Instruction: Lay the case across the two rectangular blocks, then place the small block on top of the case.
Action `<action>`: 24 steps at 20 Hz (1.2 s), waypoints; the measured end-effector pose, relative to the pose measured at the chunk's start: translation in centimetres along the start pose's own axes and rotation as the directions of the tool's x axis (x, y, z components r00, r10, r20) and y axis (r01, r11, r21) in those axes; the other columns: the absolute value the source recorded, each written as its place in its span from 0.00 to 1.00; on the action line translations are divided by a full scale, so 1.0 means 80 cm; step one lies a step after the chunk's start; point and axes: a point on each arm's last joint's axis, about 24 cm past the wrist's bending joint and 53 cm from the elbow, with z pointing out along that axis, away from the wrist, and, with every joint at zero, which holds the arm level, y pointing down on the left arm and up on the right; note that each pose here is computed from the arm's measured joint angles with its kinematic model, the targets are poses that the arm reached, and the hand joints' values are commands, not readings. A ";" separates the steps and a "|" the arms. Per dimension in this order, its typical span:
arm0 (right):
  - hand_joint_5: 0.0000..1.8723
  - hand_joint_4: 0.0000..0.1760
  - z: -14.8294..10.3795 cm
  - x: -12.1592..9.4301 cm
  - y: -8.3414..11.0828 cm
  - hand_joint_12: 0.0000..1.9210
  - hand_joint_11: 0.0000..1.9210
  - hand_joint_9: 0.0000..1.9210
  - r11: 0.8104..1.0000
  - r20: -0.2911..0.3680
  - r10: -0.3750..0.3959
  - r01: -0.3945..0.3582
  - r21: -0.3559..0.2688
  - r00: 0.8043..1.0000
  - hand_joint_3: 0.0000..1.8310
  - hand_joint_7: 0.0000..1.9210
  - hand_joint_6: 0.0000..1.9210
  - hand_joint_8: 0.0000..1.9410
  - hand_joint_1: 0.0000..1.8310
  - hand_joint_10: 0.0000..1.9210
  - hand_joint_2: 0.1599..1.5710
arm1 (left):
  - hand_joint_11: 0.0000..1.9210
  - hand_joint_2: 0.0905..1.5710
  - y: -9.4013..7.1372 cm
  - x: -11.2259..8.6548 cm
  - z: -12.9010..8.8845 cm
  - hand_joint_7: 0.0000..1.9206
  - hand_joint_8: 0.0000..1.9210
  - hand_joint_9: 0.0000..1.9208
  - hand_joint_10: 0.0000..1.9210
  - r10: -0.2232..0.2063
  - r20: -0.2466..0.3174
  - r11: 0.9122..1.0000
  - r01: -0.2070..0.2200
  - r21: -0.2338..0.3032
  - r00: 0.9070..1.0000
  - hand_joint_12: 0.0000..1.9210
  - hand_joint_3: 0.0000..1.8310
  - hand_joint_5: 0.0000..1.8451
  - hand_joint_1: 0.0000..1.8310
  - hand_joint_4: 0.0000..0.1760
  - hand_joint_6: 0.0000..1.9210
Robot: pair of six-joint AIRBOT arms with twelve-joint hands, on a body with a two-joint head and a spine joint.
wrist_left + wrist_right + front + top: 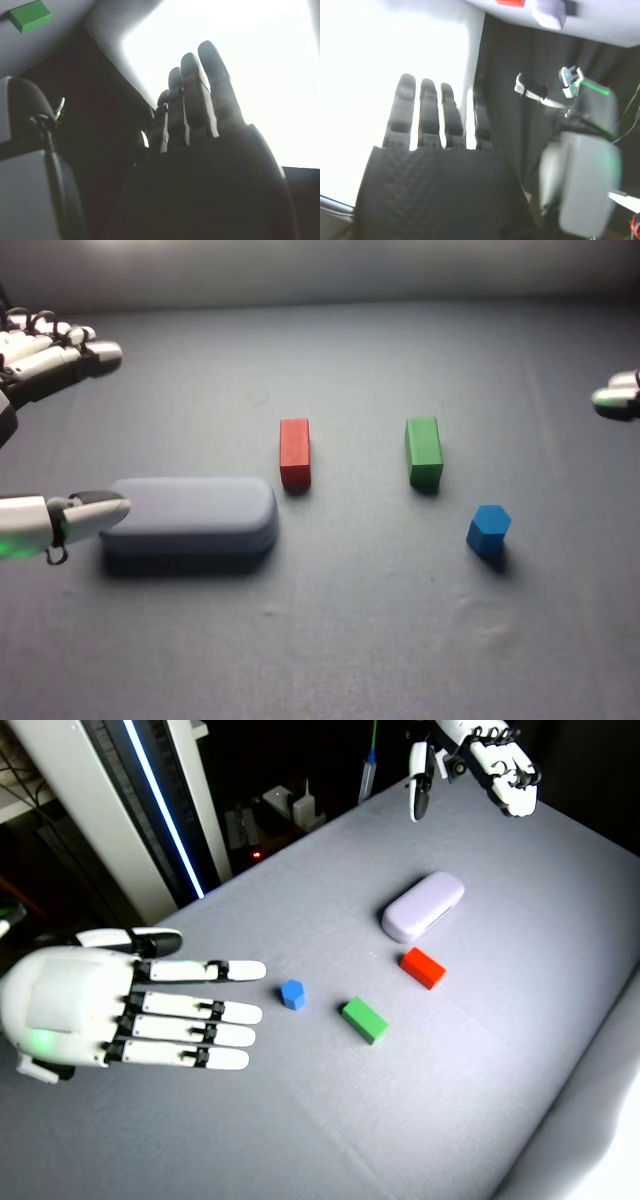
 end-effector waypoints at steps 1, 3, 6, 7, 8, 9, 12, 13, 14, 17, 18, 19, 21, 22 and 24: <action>0.21 0.00 0.000 0.000 0.000 0.34 0.10 0.19 1.000 0.000 0.000 0.000 -0.001 1.000 0.00 0.18 0.00 0.00 0.38 0.01 0.81 | 0.00 0.61 0.000 0.000 0.000 0.14 0.00 0.10 0.01 0.000 0.001 1.000 0.000 -0.001 1.000 0.15 0.00 0.19 0.32 0.00 0.00; 0.21 0.00 0.000 0.000 0.000 0.31 0.10 0.19 1.000 0.000 -0.001 0.001 -0.001 1.000 0.00 0.17 0.00 0.00 0.38 0.00 0.81 | 0.00 0.61 0.000 0.000 0.001 0.14 0.00 0.11 0.01 -0.001 0.001 1.000 0.001 0.000 1.000 0.17 0.00 0.19 0.33 0.00 0.00; 0.21 0.00 0.000 0.000 0.000 0.30 0.11 0.19 1.000 -0.001 -0.001 0.001 -0.002 1.000 0.00 0.17 0.00 0.00 0.37 0.00 0.82 | 0.00 0.58 0.000 0.000 0.001 0.14 0.00 0.11 0.00 -0.002 0.001 1.000 0.002 0.000 1.000 0.20 0.00 0.19 0.29 0.00 0.00; 0.21 0.00 0.000 0.000 0.000 0.30 0.10 0.19 1.000 -0.002 -0.001 0.001 -0.001 1.000 0.00 0.17 0.00 0.00 0.36 0.00 0.82 | 0.00 0.57 0.000 0.000 0.003 0.12 0.00 0.10 0.00 0.005 -0.005 1.000 -0.005 0.004 1.000 0.20 0.00 0.16 0.31 0.00 0.00; 0.21 0.00 0.000 0.000 0.000 0.30 0.11 0.19 1.000 -0.002 -0.001 0.001 -0.001 1.000 0.00 0.18 0.00 0.00 0.37 0.00 0.82 | 0.00 0.54 0.000 0.000 0.006 0.12 0.00 0.11 0.00 0.011 -0.011 1.000 -0.011 0.006 1.000 0.25 0.00 0.13 0.34 0.00 0.00; 0.21 0.00 0.001 0.000 0.001 0.30 0.11 0.19 1.000 -0.002 -0.002 0.002 -0.003 1.000 0.00 0.18 0.00 0.00 0.37 0.00 0.82 | 0.00 0.52 0.002 -0.001 0.012 0.12 0.00 0.12 0.00 0.015 -0.013 1.000 -0.015 0.006 1.000 0.30 0.00 0.12 0.37 0.00 0.00; 0.21 0.00 0.001 0.000 0.003 0.29 0.10 0.18 1.000 -0.002 -0.003 0.003 -0.007 1.000 0.00 0.17 0.00 0.00 0.34 0.00 0.82 | 0.00 0.47 0.013 0.011 0.031 0.10 0.00 0.09 0.00 0.013 -0.053 1.000 -0.014 -0.016 0.999 0.33 0.00 0.09 0.43 0.00 0.00; 0.21 0.00 0.001 0.002 0.002 0.29 0.10 0.18 1.000 -0.009 -0.001 0.000 -0.006 1.000 0.00 0.17 0.00 0.00 0.34 0.00 0.82 | 0.00 0.46 0.018 0.024 0.039 0.09 0.00 0.08 0.00 0.022 -0.098 0.999 -0.025 -0.027 0.995 0.35 0.00 0.08 0.44 0.13 0.00; 0.21 0.00 0.001 0.002 0.002 0.29 0.09 0.17 1.000 -0.015 0.002 -0.002 -0.008 1.000 0.00 0.17 0.00 0.00 0.35 0.00 0.81 | 0.00 0.46 0.021 0.035 0.045 0.08 0.00 0.08 0.00 0.034 -0.138 0.999 -0.039 -0.032 0.990 0.35 0.00 0.08 0.44 0.19 0.00; 0.22 0.00 0.006 -0.001 0.007 0.29 0.10 0.18 1.000 -0.014 -0.006 0.006 -0.022 1.000 0.00 0.18 0.00 0.00 0.35 0.00 0.81 | 0.00 0.46 0.026 0.059 0.058 0.08 0.00 0.09 0.00 0.064 -0.220 0.997 -0.074 -0.038 0.973 0.36 0.00 0.05 0.45 0.55 0.00; 0.22 0.00 0.006 -0.002 0.008 0.30 0.10 0.19 1.000 -0.012 -0.006 0.006 -0.025 1.000 0.00 0.18 0.00 0.00 0.34 0.00 0.82 | 0.00 0.45 0.028 0.065 0.061 0.09 0.00 0.10 0.00 0.069 -0.238 0.996 -0.081 -0.041 0.969 0.37 0.00 0.06 0.44 0.48 0.00; 0.22 0.00 0.007 -0.001 0.008 0.30 0.10 0.19 1.000 -0.014 -0.008 0.007 -0.026 1.000 0.00 0.18 0.00 0.00 0.35 0.00 0.81 | 0.00 0.44 0.032 0.072 0.064 0.09 0.00 0.10 0.00 0.078 -0.262 0.995 -0.093 -0.048 0.962 0.36 0.00 0.05 0.45 0.48 0.00; 0.22 0.00 0.007 0.002 0.008 0.30 0.10 0.19 1.000 -0.024 -0.011 0.011 -0.023 1.000 0.00 0.18 0.00 0.00 0.37 0.00 0.81 | 0.00 0.44 0.044 0.083 0.069 0.08 0.00 0.10 0.00 0.079 -0.298 0.991 -0.106 -0.076 0.951 0.33 0.00 0.06 0.47 0.54 0.00; 0.22 0.00 0.007 0.002 0.008 0.31 0.10 0.19 1.000 -0.026 -0.013 0.012 -0.023 1.000 0.00 0.18 0.00 0.00 0.36 0.00 0.81 | 0.00 0.45 0.048 0.089 0.072 0.08 0.00 0.10 0.00 0.081 -0.311 0.990 -0.112 -0.082 0.947 0.35 0.00 0.06 0.45 0.49 0.00; 0.22 0.00 0.007 0.003 0.006 0.33 0.09 0.19 1.000 -0.028 -0.012 0.012 -0.018 1.000 0.00 0.18 0.00 0.00 0.37 0.00 0.81 | 0.00 0.46 0.057 0.101 0.081 0.09 0.00 0.12 0.00 0.087 -0.345 0.987 -0.127 -0.097 0.935 0.39 0.00 0.08 0.47 0.47 0.00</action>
